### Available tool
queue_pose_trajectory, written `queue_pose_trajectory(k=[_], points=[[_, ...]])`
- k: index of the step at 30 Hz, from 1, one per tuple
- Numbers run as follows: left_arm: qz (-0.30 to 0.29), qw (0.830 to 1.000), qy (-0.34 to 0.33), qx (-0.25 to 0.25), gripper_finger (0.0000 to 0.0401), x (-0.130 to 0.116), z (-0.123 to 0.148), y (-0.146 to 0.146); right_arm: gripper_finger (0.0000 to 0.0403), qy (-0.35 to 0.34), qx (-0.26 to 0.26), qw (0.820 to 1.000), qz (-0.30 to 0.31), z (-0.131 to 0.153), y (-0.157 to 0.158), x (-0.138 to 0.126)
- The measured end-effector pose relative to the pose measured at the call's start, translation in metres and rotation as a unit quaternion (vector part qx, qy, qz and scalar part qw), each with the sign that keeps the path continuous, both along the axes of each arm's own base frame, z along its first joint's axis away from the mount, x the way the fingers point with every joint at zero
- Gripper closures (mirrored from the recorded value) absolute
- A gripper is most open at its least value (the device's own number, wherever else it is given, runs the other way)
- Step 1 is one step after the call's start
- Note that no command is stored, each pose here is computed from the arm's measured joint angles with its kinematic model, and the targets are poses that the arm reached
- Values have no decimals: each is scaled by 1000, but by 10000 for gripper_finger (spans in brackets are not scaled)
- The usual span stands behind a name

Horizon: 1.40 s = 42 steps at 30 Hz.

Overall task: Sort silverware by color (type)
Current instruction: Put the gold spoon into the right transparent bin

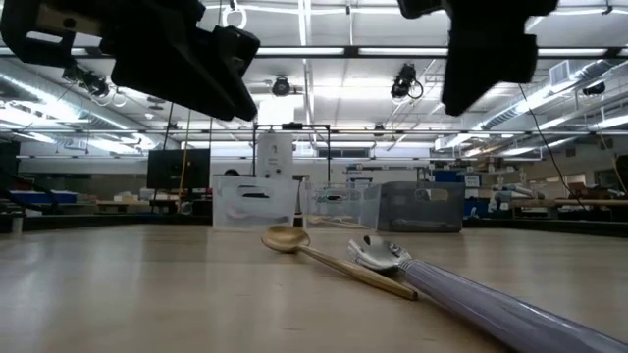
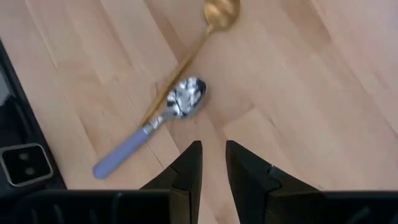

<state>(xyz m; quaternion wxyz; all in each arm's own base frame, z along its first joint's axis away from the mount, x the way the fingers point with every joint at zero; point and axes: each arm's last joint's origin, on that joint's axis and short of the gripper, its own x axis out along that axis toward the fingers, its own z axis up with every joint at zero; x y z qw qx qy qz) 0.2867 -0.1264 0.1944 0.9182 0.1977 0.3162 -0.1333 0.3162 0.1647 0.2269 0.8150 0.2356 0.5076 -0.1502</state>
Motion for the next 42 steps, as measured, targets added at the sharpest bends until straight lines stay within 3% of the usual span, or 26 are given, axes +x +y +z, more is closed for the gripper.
queue_pose_trajectory(k=[19, 31, 42], points=[[13, 1000, 23, 18, 292, 27, -33, 9, 321, 29, -4, 999, 14, -19, 19, -22], [-6, 999, 46, -19, 292, 44, -11, -2, 321, 27, 0, 1000, 0, -19, 19, -22], [-45, 993, 101, 32, 281, 71, -23, -1, 321, 23, -6, 1000, -2, -19, 20, -22]])
